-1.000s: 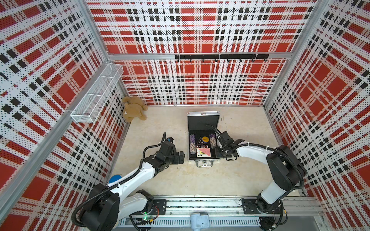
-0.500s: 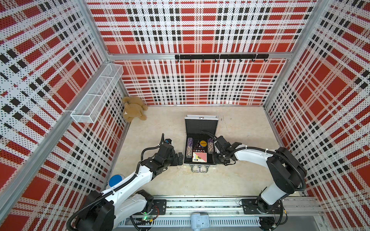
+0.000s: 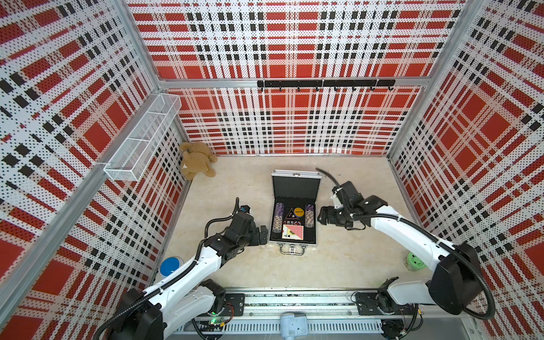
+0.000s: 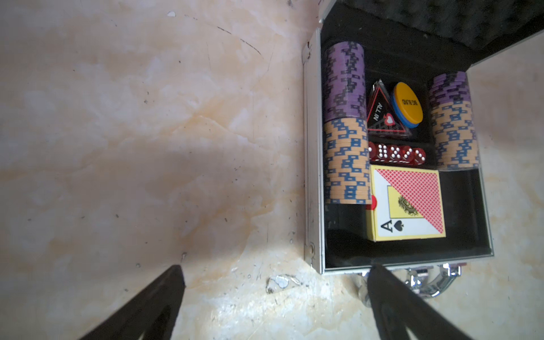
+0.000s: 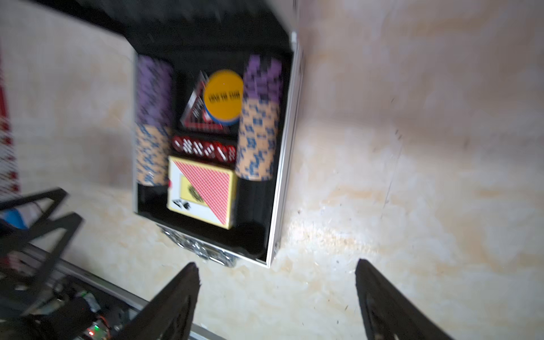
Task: Close the poker set cases
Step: Move the poker set case to the center of the board, then close the lid of the poker set case.
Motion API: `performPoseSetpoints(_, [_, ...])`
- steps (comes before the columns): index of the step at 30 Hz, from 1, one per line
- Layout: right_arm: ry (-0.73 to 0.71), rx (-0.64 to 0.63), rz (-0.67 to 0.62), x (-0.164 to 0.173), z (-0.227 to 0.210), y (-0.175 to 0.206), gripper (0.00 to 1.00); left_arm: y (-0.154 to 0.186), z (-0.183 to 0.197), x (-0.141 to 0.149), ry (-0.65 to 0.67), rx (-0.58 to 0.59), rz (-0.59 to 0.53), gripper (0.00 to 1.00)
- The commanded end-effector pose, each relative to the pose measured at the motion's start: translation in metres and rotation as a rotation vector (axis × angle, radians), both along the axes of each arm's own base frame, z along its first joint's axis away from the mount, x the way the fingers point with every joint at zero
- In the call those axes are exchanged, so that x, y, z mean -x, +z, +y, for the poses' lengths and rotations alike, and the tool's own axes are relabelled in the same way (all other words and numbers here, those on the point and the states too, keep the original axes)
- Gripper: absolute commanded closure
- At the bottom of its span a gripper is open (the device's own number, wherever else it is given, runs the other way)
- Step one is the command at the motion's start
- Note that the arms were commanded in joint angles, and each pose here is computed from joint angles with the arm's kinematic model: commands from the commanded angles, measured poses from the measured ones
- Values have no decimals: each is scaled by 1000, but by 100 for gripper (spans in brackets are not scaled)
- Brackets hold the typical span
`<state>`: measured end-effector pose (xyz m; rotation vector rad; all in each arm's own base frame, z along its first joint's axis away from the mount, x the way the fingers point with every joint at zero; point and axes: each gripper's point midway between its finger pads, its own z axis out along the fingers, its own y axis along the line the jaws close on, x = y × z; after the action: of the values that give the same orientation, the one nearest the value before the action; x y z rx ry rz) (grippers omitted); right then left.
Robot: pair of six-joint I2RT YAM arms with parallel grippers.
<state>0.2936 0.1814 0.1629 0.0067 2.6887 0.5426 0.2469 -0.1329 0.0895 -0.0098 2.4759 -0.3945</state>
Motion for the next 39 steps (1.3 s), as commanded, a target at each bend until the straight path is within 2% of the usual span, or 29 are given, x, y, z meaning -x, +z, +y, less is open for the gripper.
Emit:
performPoseSetpoints(1, [31,-66,-67,-17,-5,41,15,6,0,-6,8,41,1,0])
performPoseSetpoints(7, [18,-163,-166,-68,-8,95,16,18,21,-28,63,167,-8,0])
performPoseSetpoints(11, [24,-226,-224,-103,5,121,20,15,30,-41,95,230,11,1])
performPoseSetpoints(15, [36,-297,-224,-132,23,130,29,10,28,-46,79,237,35,2])
performPoseSetpoints(19, [46,-326,-206,-148,33,123,35,13,28,-48,62,214,32,2])
performPoseSetpoints(29, [88,-352,-131,-139,44,96,51,24,31,-50,43,171,19,2])
performPoseSetpoints(34, [117,-350,-94,-118,48,86,59,28,38,-51,59,157,15,2])
performPoseSetpoints(39, [151,-330,-47,-86,53,76,61,33,48,-50,89,158,10,2])
